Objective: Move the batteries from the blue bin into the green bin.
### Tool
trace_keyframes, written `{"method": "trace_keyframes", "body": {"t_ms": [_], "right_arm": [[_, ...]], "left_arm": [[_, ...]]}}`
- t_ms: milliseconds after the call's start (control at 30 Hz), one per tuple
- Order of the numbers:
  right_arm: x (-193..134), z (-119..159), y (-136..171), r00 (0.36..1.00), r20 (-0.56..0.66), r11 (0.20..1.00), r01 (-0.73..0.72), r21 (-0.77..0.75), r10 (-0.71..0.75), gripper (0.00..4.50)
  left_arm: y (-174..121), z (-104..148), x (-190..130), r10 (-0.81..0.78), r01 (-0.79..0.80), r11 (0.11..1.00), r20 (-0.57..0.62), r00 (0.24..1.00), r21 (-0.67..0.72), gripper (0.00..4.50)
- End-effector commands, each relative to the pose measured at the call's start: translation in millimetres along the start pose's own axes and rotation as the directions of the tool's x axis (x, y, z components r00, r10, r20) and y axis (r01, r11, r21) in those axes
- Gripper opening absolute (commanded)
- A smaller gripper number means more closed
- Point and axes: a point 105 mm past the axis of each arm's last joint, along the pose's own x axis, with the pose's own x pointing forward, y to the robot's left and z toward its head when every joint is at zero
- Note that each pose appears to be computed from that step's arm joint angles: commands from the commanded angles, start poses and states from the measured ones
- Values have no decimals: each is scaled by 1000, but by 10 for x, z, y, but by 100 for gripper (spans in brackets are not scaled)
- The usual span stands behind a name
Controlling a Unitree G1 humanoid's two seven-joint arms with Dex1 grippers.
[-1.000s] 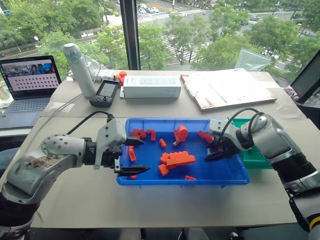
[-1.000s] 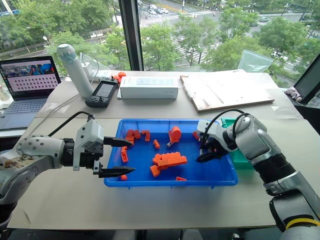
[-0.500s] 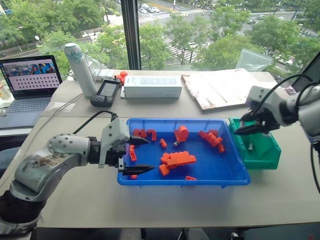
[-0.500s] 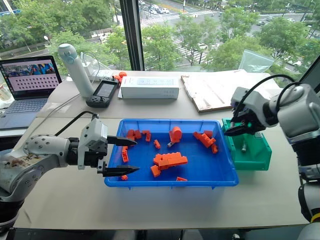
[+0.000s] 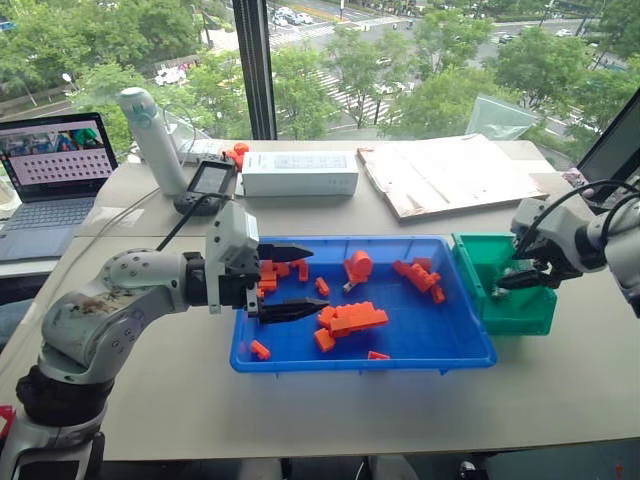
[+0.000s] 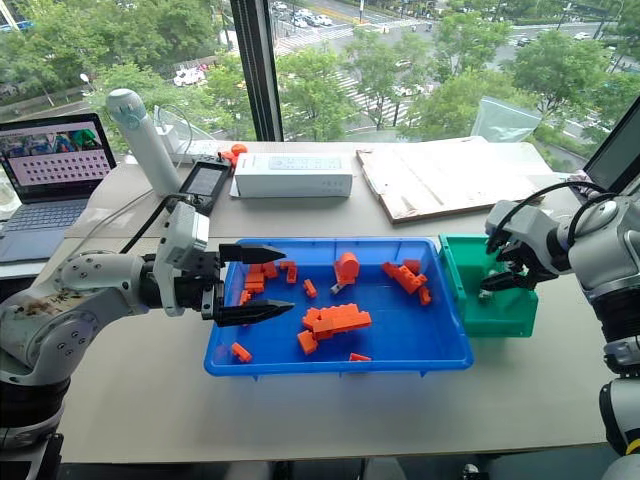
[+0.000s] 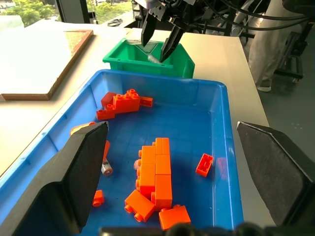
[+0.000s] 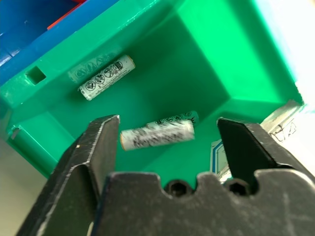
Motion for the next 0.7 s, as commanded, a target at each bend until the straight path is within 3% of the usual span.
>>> {"method": "trace_keyframes", "body": {"t_ms": [33,133,200,300,467,700], "right_arm": [[-221,369,-138,991,115,995,82,-58,-75,448],[-296,707,13,976,217,993,8,-117,18,448],[-287,1030,373,924,319,960,-132,-248,210,448],[-204,1304,813,836,378,895,-265,-358,398,448],[60,1400,1213,799,323,827,-346,-443,507,448],[357,1411,1517,780,254,765,-396,-508,572,448]], "left_arm": [[69,-79,-87,55,-50,997,-99,994,52,450],[80,-224,-130,72,-64,997,-163,984,49,450],[67,-217,-146,71,-64,997,-164,984,51,450],[60,-285,-184,76,-65,996,-211,975,62,450],[35,-413,-253,77,-59,996,-288,955,69,450],[14,-464,-295,80,-60,996,-315,946,72,450]]}}
